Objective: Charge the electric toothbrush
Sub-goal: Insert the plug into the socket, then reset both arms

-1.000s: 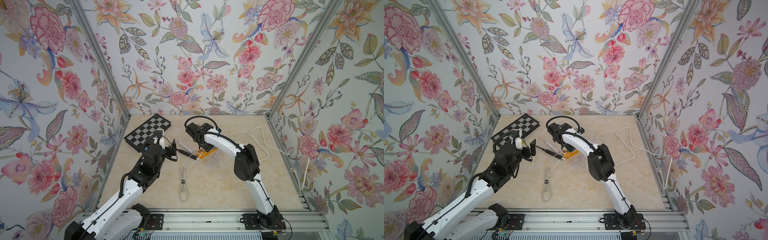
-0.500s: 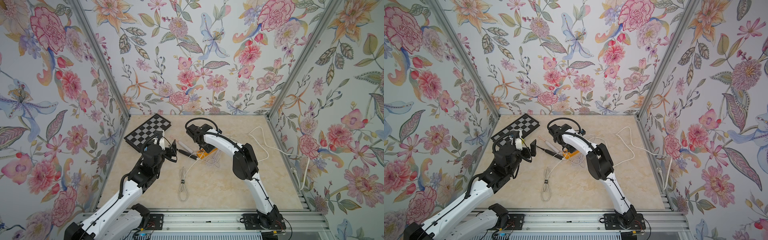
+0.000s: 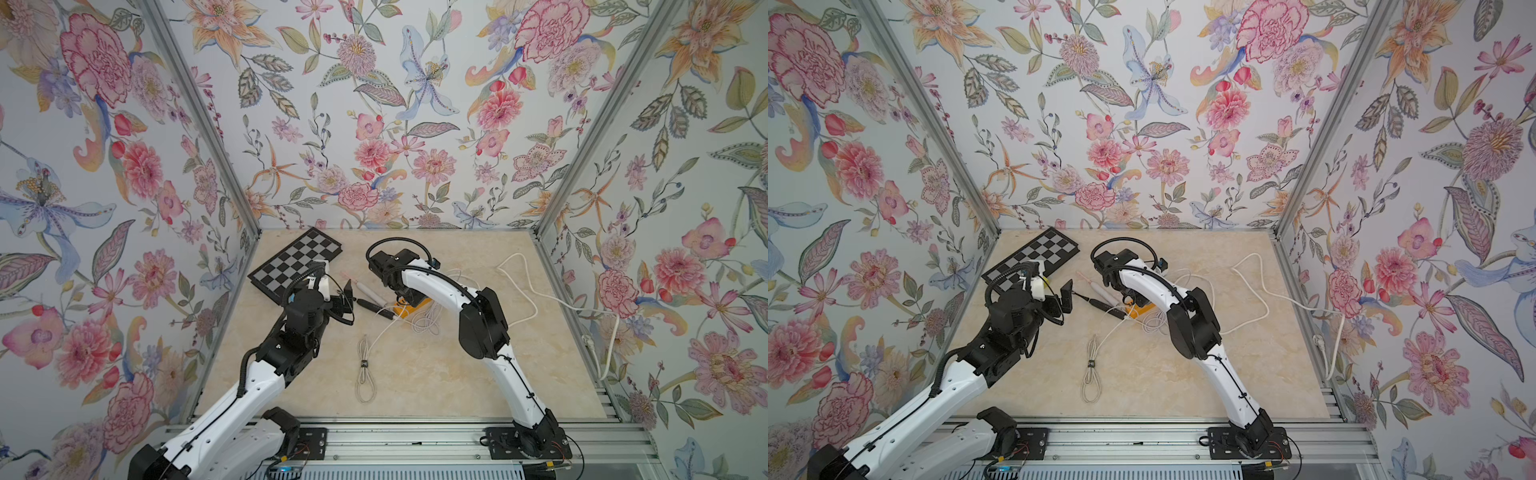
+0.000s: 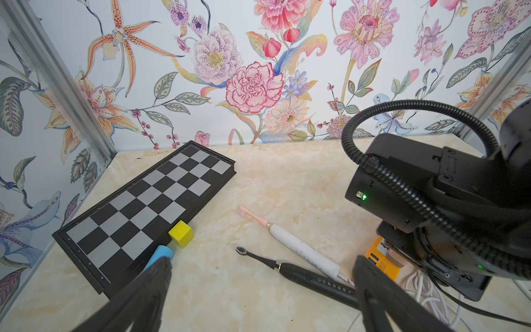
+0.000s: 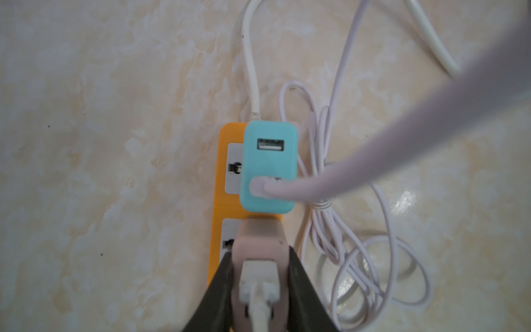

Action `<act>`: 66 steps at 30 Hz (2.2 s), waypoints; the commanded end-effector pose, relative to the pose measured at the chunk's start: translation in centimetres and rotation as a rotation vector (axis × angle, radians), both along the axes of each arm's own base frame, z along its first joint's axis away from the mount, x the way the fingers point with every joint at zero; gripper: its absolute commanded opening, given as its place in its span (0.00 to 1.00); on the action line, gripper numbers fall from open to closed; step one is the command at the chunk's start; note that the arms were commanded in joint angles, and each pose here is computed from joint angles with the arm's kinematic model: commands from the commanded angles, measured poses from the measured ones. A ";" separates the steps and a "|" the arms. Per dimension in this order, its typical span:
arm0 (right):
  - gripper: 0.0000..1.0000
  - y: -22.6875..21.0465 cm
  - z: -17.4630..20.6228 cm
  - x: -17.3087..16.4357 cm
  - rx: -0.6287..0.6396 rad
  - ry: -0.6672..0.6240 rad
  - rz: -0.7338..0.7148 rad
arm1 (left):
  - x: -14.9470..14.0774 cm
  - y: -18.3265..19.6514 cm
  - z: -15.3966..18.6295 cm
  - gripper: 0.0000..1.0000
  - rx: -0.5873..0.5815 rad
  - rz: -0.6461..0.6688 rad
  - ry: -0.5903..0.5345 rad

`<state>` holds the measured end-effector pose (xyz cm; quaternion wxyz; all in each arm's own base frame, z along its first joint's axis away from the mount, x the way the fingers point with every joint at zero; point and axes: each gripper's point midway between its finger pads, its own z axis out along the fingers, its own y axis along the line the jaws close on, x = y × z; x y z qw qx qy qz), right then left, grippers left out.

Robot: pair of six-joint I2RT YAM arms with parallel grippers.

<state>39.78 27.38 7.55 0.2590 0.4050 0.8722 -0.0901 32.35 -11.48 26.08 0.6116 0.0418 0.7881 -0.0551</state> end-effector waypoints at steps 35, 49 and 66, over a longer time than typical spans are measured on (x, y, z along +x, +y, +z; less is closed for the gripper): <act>1.00 -32.1 6.7 -1.8 -0.357 -0.592 0.472 | 3.3 13.8 -8.6 0.99 0.289 0.370 -0.232; 1.00 -28.4 8.7 0.4 -0.375 -0.750 0.620 | 4.2 14.9 -11.4 0.99 0.234 0.342 -0.226; 1.00 -29.4 3.5 -2.1 -0.508 -0.668 0.630 | 4.6 14.5 -11.6 0.99 0.242 0.314 -0.212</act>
